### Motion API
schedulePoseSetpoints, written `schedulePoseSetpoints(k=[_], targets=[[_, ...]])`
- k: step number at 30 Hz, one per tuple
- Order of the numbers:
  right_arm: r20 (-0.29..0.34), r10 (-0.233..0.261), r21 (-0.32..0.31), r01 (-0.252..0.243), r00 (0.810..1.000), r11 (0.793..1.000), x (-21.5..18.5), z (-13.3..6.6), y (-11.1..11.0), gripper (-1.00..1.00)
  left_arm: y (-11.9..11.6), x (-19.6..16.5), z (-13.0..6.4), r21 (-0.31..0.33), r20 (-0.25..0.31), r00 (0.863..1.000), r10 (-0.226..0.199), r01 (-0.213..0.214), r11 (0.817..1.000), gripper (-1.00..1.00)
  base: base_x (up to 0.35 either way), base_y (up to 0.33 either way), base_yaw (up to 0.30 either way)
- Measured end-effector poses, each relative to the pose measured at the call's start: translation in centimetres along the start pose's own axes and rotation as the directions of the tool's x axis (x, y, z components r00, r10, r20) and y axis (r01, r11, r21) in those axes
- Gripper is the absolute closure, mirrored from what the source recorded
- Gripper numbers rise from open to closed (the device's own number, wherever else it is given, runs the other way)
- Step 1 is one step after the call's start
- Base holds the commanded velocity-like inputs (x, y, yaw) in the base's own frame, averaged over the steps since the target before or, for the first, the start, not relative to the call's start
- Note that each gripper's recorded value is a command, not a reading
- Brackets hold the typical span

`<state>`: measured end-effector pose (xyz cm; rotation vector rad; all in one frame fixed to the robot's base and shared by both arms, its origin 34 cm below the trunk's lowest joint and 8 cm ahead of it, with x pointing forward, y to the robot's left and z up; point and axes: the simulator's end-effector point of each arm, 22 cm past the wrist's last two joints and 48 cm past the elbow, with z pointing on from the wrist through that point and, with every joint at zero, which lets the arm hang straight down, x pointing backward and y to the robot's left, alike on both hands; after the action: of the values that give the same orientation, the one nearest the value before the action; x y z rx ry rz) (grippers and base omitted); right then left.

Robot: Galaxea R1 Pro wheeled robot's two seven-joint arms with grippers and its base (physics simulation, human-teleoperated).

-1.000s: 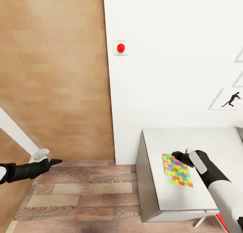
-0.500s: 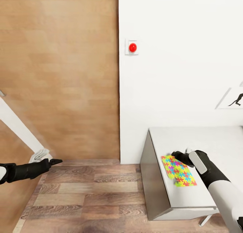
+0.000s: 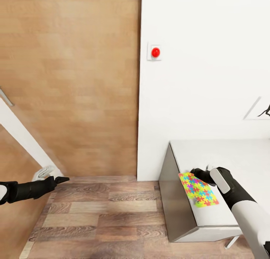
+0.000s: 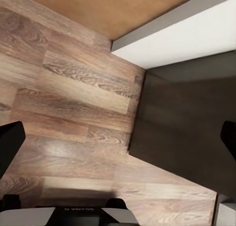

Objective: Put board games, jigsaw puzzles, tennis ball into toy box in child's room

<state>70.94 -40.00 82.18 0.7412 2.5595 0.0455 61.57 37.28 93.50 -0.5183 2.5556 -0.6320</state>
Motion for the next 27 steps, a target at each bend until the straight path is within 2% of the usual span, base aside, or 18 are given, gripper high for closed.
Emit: schedulePoseSetpoints(k=[10, 27], targets=[[0.000, 0.000, 0.000, 0.000, 1.000, 1.000, 0.00, 0.00, -0.01, -1.00, -0.03, -0.01, 0.00, 0.001, 0.000, 1.000, 0.000, 0.000, 1.000, -1.00, -0.098, 0.040, 0.000], [0.000, 0.000, 0.000, 0.000, 1.000, 1.000, 0.00, -0.01, 0.00, -1.00, -0.07, 0.06, 0.03, 0.001, -0.001, 1.000, 0.001, -0.001, 1.000, -1.00, -0.015, 0.068, 0.000]])
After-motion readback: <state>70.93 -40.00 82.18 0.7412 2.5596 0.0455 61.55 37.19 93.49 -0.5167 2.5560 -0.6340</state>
